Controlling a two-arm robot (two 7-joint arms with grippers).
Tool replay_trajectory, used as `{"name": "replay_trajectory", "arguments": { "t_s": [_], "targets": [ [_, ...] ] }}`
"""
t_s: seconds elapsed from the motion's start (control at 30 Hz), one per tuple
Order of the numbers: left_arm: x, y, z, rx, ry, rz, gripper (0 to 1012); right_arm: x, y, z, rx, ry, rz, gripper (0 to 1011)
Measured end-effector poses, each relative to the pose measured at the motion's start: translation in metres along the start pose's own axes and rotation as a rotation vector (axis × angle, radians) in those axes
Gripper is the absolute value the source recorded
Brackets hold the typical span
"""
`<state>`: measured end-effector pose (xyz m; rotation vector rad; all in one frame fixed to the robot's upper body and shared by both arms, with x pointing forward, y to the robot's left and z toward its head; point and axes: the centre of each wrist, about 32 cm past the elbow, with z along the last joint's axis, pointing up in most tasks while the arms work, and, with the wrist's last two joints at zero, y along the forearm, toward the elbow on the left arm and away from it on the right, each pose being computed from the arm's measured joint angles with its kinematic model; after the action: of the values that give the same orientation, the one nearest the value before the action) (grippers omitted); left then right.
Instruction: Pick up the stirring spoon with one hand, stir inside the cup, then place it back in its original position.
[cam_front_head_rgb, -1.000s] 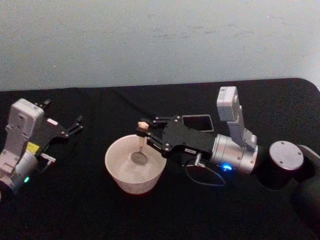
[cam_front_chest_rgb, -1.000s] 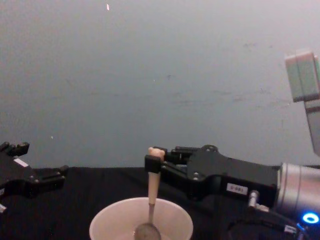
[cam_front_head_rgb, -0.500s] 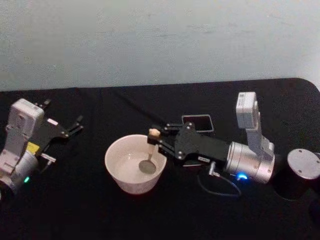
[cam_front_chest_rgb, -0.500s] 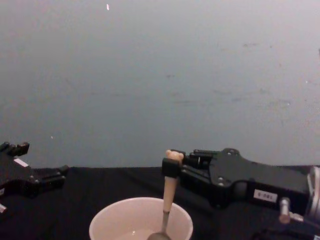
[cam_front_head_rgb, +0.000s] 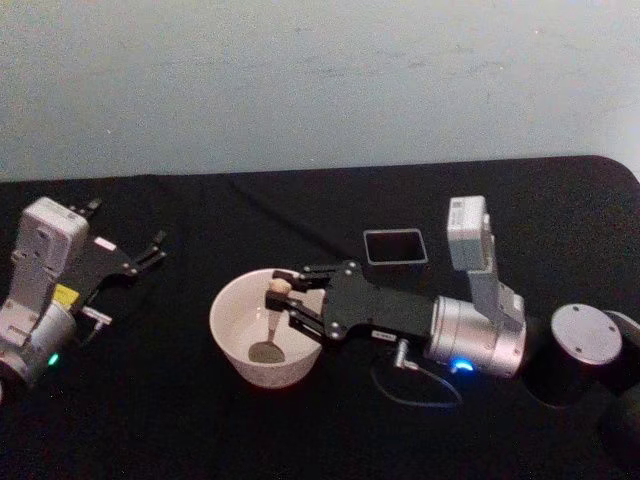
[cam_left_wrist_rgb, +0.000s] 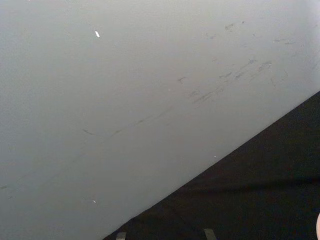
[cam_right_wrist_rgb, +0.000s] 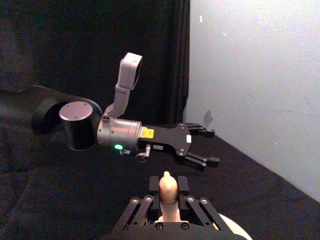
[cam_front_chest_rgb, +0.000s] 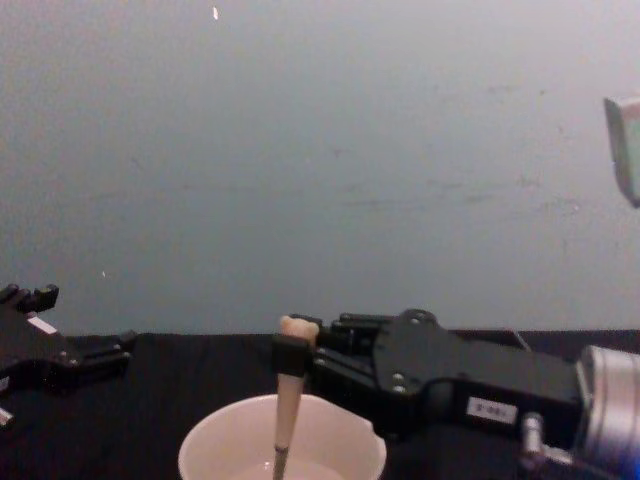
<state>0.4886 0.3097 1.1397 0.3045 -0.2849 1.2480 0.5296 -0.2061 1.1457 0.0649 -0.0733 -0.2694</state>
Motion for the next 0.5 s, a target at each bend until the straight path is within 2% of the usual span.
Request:
{"name": "replay_trajectory", "arguments": {
  "t_s": [0.23,0.5],
  "targets": [
    [0.0000,0.0000,0.0000,0.000,0.000,0.000,1002,0.010,0.015,-0.002,-0.002,-0.023,-0.045,205],
    [0.0000,0.0000,0.0000,0.000,0.000,0.000,1001,0.021,0.014,-0.002,-0.005,-0.037,-0.100,205]
  ]
}}
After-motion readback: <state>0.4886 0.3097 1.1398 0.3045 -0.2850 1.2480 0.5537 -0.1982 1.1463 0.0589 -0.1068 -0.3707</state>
